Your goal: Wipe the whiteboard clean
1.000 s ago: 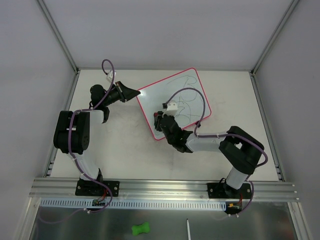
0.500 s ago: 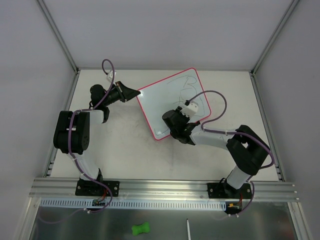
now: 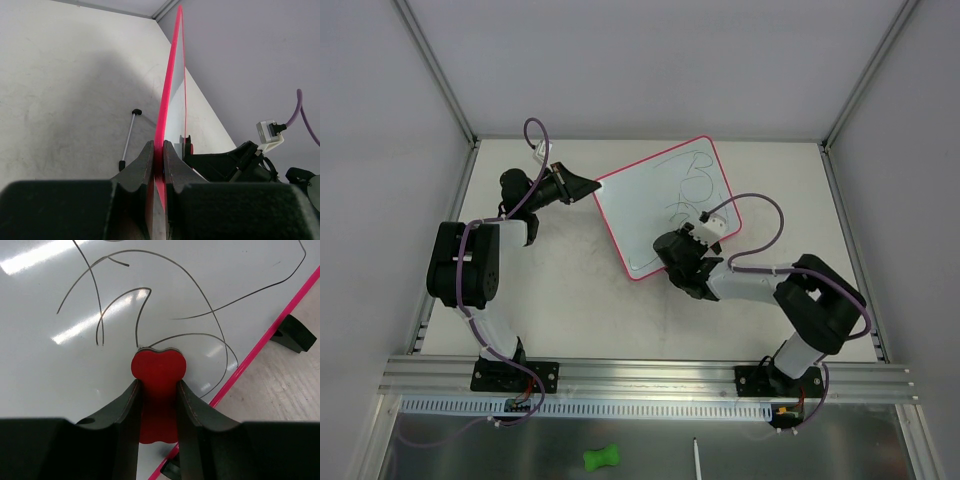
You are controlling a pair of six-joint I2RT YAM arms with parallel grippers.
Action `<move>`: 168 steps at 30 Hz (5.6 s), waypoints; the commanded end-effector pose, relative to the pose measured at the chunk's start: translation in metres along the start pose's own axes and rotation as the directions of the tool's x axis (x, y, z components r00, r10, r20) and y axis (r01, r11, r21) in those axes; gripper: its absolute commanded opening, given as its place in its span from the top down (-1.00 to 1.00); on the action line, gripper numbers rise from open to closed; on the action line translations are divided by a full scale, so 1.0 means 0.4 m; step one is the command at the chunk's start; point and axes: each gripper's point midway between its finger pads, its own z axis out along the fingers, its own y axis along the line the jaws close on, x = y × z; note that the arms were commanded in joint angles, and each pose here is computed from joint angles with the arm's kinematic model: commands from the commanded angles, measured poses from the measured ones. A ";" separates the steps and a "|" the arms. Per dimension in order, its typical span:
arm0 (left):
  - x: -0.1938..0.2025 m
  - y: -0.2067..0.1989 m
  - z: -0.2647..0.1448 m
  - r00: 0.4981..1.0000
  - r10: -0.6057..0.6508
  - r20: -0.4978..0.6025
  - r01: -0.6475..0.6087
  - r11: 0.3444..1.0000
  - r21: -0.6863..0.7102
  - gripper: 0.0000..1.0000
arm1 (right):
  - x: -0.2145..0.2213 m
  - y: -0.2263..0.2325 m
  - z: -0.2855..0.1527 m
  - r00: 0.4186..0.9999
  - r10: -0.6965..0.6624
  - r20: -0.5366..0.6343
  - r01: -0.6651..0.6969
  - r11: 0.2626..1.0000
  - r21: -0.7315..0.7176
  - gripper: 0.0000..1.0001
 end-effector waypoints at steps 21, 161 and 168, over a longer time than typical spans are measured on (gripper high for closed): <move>-0.006 -0.032 0.013 0.997 0.071 -0.023 -0.070 0.997 0.043 1.00 | 0.278 0.103 -0.138 0.944 -0.286 -0.165 0.219 0.916 -0.337 0.99; 0.036 -0.040 -0.006 0.996 0.034 -0.087 -0.032 0.999 0.024 1.00 | -0.441 0.083 0.340 0.890 -0.443 -0.106 0.427 0.893 -0.143 0.99; 0.035 -0.041 -0.007 0.996 0.036 -0.087 -0.034 0.999 0.020 1.00 | -0.446 0.016 0.355 0.931 -0.330 -0.154 0.323 0.944 -0.066 0.99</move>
